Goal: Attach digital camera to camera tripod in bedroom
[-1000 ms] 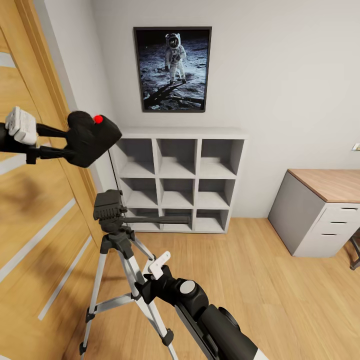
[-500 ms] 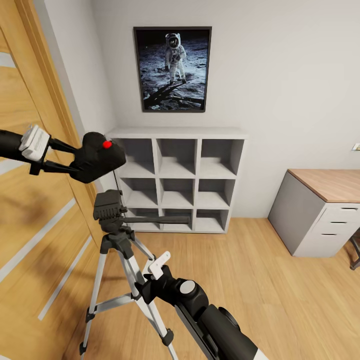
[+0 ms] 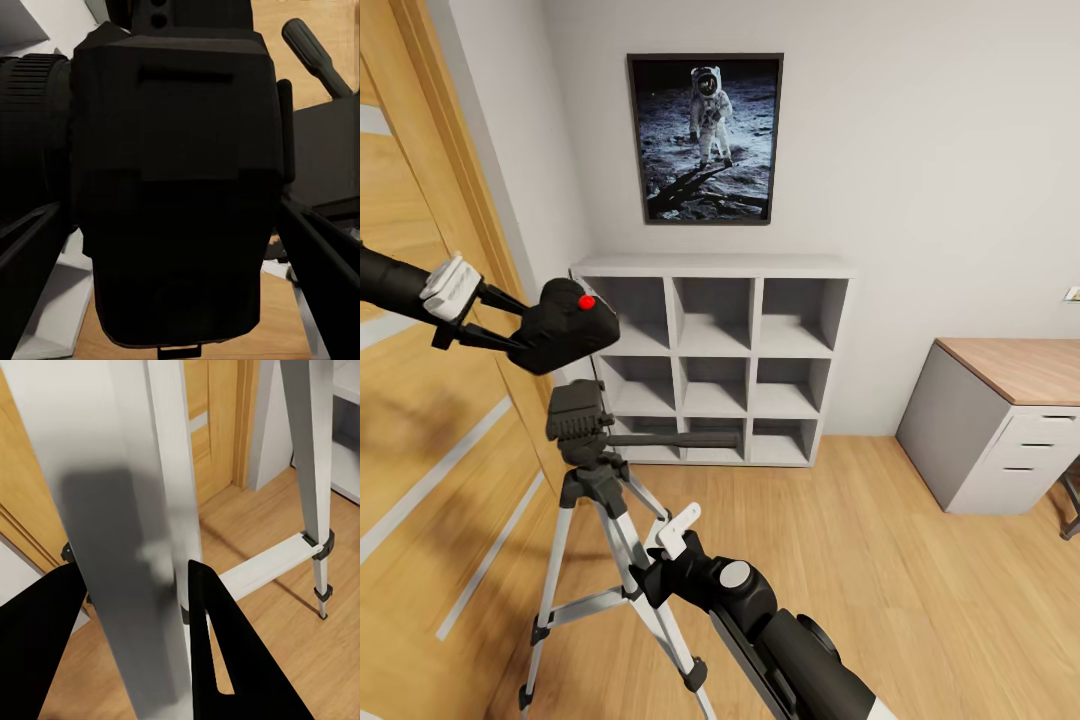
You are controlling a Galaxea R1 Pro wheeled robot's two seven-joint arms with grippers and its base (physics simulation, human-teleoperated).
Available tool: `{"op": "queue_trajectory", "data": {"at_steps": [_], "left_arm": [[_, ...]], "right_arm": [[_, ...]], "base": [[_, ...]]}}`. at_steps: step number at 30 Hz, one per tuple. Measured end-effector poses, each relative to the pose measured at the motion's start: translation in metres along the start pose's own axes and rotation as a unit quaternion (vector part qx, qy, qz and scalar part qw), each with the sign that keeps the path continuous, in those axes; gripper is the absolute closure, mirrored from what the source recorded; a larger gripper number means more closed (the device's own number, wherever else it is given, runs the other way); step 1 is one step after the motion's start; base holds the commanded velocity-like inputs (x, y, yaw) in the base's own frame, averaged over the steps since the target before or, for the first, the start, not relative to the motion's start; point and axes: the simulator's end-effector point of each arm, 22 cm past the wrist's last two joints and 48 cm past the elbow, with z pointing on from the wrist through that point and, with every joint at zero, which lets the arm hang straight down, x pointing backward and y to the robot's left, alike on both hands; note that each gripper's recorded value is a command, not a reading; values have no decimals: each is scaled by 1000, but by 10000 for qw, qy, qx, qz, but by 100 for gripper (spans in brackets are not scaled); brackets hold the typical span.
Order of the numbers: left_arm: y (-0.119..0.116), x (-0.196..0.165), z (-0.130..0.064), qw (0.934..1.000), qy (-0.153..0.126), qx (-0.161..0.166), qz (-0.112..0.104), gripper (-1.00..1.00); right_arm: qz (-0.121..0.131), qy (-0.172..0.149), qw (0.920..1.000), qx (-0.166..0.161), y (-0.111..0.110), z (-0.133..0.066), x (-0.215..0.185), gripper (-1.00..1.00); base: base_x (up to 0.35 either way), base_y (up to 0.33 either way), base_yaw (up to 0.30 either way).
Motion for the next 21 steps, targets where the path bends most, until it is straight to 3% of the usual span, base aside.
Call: {"op": "queue_trajectory", "data": {"at_steps": [11, 21], "left_arm": [[2, -15, -10, 9999, 44, 80, 71, 100], [-9, -21, -10, 9992, 134, 374, 11, 100]], "right_arm": [[-7, -11, 10000, 0, 0, 0, 0, 100], [-10, -15, 10000, 4, 0, 0, 0, 100]], "base": [[0, 0, 0], [0, 0, 0]]}}
